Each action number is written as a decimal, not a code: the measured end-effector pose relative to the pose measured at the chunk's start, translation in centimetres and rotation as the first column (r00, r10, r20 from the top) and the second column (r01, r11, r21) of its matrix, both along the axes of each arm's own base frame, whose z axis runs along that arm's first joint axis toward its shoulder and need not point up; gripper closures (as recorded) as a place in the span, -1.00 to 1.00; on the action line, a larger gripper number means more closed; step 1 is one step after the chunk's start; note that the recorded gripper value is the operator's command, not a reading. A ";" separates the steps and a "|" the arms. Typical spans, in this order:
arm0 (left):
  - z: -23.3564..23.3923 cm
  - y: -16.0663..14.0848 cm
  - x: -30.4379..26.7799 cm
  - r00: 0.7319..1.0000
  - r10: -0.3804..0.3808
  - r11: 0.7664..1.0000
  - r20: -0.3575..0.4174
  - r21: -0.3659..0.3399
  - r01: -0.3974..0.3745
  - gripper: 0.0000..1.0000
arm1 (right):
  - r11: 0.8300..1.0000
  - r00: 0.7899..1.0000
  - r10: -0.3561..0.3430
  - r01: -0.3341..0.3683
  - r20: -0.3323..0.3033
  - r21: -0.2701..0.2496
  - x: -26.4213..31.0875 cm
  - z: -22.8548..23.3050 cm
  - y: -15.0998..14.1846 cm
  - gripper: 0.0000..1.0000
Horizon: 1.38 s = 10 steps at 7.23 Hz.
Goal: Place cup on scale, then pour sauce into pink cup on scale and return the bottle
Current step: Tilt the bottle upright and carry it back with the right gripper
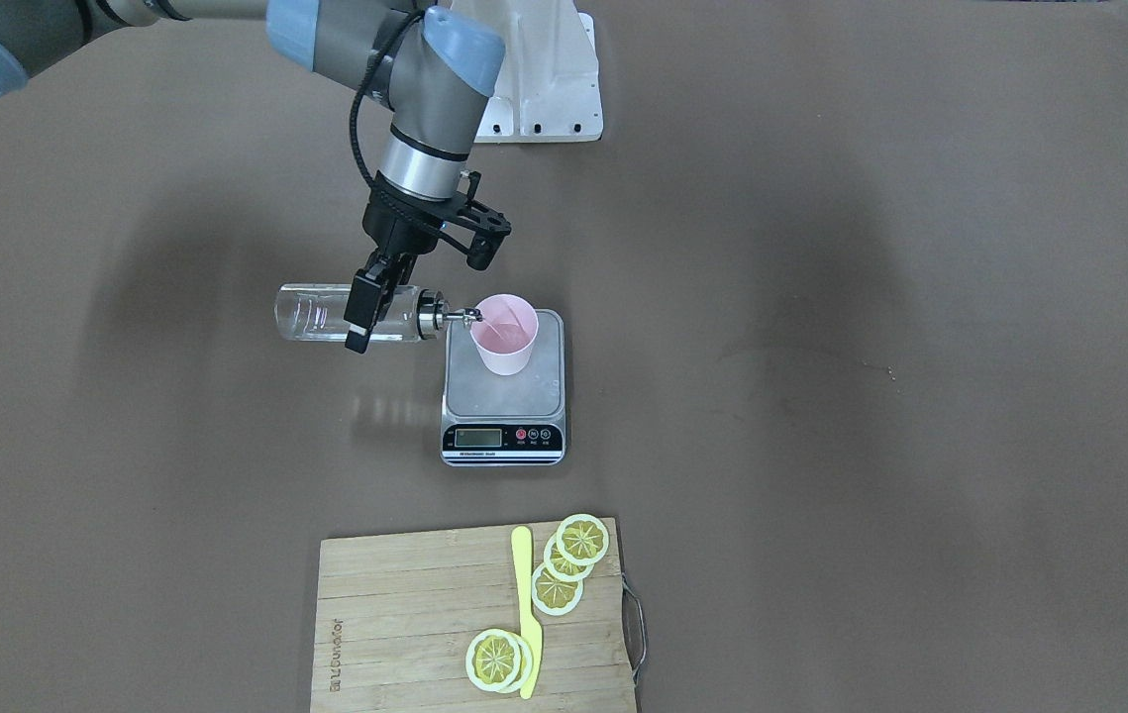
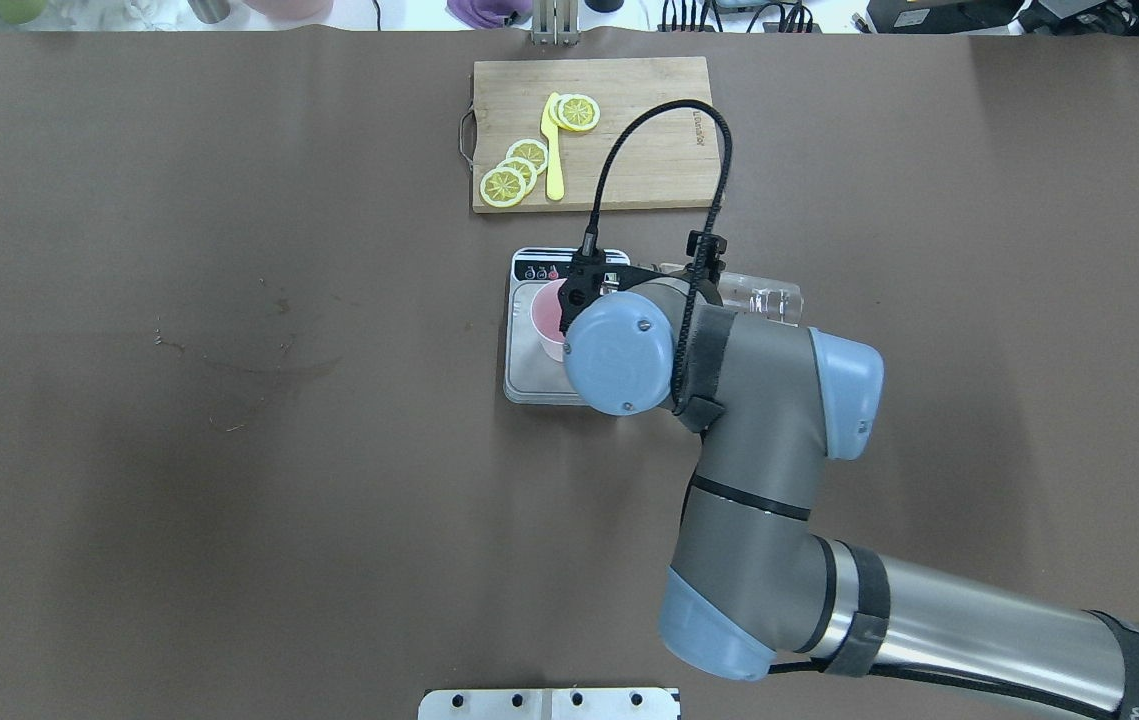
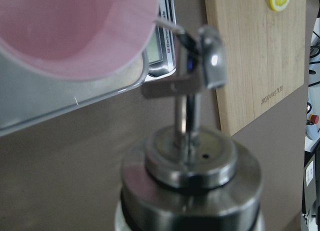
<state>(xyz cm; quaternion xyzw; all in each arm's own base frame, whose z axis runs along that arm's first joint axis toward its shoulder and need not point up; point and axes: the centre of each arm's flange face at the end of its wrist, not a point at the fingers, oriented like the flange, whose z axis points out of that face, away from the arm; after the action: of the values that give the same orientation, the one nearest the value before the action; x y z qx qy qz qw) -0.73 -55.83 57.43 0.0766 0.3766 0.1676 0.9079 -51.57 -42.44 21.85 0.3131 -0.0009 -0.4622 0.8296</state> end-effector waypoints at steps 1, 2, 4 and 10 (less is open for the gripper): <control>-0.2 0.0 0.0 1.000 0.000 1.000 0.000 0.004 0.000 -0.95 | 1.000 0.998 0.012 -0.012 0.062 -0.001 1.5 0.5 0.4 1.00; -0.4 0.0 0.0 1.000 -0.002 1.000 0.000 0.004 0.002 -0.95 | 1.000 0.992 0.025 -0.025 0.121 -0.008 3.4 0.8 1.1 1.00; 0.2 0.2 -0.2 1.000 -0.010 1.000 0.002 -0.012 0.010 -0.95 | 0.998 0.958 0.048 -0.037 0.282 -0.047 8.6 2.5 2.1 1.00; 0.7 0.3 -0.7 1.000 -0.023 0.999 0.007 -0.030 0.023 -0.95 | 0.994 0.756 0.107 -0.060 0.646 -0.095 21.7 14.4 1.1 1.00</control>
<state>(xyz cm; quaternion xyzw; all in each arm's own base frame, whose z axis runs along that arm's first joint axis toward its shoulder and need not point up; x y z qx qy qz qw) -1.45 -55.51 58.08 0.0668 0.3753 0.1518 0.9120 -29.82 -41.38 36.26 0.4250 -0.2903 -0.2871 0.8079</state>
